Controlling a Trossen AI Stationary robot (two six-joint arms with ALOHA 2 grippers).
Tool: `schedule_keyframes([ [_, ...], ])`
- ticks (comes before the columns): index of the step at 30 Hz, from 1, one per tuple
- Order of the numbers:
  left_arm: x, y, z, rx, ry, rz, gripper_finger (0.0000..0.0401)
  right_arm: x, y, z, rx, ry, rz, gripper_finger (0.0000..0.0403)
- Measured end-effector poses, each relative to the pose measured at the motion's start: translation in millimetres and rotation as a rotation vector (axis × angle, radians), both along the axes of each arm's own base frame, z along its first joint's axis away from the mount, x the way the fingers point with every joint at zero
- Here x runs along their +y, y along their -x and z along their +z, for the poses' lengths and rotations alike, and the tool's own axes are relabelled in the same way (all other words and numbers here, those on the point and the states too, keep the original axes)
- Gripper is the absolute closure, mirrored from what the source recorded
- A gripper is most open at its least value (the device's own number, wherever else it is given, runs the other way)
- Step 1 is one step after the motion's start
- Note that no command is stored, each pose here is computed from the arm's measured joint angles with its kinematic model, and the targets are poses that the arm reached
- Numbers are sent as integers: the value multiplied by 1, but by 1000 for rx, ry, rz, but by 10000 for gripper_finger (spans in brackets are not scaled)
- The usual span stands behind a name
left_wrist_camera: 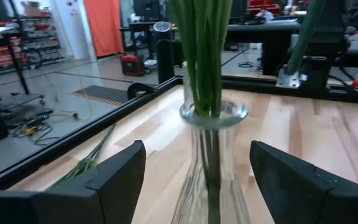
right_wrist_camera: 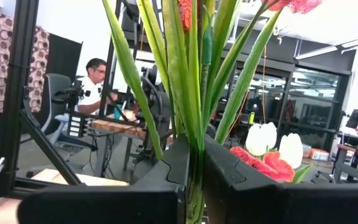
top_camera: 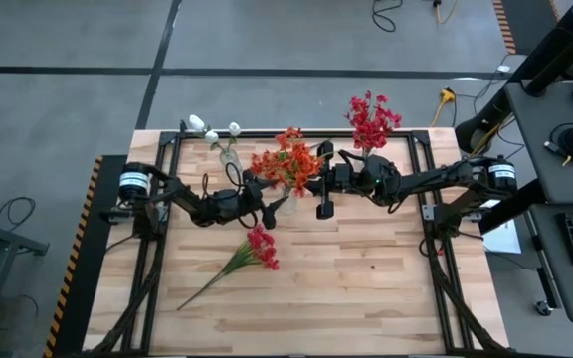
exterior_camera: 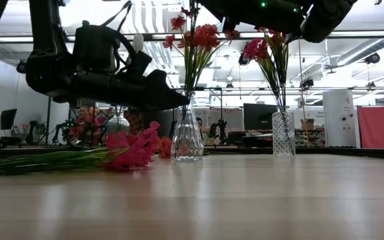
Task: Sort flowers into vase by color
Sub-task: Put the bottom orange flowers into the bottom transparent vase
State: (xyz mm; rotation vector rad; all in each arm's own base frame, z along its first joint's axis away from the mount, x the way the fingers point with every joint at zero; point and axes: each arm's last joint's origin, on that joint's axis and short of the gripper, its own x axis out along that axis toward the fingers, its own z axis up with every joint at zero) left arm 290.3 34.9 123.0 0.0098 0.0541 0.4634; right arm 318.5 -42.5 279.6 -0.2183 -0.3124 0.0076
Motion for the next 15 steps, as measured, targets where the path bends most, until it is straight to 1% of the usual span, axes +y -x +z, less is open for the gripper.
schedule_keyframes([
  [6,0,-6,1,4,-3,-29,135,0,0,0,1,0,-3,385],
  [9,0,-10,-3,15,-2,-41,141,0,0,0,1,0,-3,385],
  [15,1,-15,-5,7,-3,-41,155,0,0,-1,8,-1,-3,385],
])
